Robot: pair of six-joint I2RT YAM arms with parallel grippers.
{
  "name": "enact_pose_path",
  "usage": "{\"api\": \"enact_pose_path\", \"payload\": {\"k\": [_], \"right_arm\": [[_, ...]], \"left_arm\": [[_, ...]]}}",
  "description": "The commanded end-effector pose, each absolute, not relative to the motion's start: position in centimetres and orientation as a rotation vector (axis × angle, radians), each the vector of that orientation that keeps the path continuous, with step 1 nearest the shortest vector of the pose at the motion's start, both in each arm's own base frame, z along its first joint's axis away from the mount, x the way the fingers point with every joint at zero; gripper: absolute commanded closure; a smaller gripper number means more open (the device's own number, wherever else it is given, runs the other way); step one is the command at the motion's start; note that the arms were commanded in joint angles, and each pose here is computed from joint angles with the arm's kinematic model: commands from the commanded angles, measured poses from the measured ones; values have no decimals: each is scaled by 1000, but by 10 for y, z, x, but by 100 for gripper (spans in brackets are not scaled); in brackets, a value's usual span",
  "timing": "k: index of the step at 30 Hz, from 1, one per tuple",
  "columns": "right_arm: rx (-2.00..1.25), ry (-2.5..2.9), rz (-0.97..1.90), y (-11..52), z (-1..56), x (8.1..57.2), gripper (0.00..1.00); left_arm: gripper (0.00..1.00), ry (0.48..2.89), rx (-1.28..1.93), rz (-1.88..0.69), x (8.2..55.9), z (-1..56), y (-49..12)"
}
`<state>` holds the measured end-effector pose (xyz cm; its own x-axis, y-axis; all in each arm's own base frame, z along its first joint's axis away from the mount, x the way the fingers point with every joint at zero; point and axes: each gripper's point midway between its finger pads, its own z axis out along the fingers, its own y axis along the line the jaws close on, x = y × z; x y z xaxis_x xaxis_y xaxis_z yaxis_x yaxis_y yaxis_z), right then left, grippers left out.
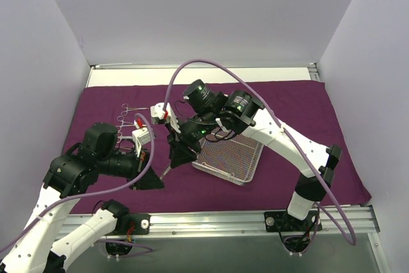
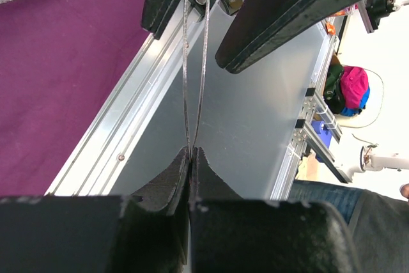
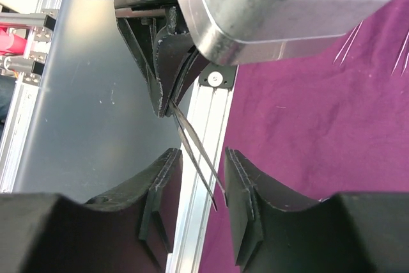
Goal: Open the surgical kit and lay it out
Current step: Place the medical item in the surgical kit.
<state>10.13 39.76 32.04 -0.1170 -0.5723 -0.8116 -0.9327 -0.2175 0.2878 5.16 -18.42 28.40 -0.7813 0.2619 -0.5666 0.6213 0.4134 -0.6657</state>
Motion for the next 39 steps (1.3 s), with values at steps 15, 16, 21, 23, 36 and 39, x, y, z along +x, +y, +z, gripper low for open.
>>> {"api": "enact_pose_path", "payload": {"k": [15, 16, 21, 23, 36, 39], "right_arm": [[-1842, 1667, 1334, 394, 308, 80, 91], [-1847, 1663, 1342, 394, 308, 78, 91], [-1856, 1670, 1362, 392, 306, 73, 91], [-1858, 1673, 1365, 391, 305, 71, 92], [-1811, 1699, 1262, 386, 306, 81, 100], [-1801, 1691, 1265, 387, 308, 83, 100]], "left_arm": [[98, 2249, 775, -1285, 51, 293, -181], [98, 2244, 780, -1286, 52, 294, -182], [98, 2253, 775, -1250, 56, 293, -180], [98, 2249, 774, -1236, 57, 294, -179], [59, 2270, 727, -1133, 67, 288, -172], [53, 2268, 721, -1131, 68, 288, -172]]}}
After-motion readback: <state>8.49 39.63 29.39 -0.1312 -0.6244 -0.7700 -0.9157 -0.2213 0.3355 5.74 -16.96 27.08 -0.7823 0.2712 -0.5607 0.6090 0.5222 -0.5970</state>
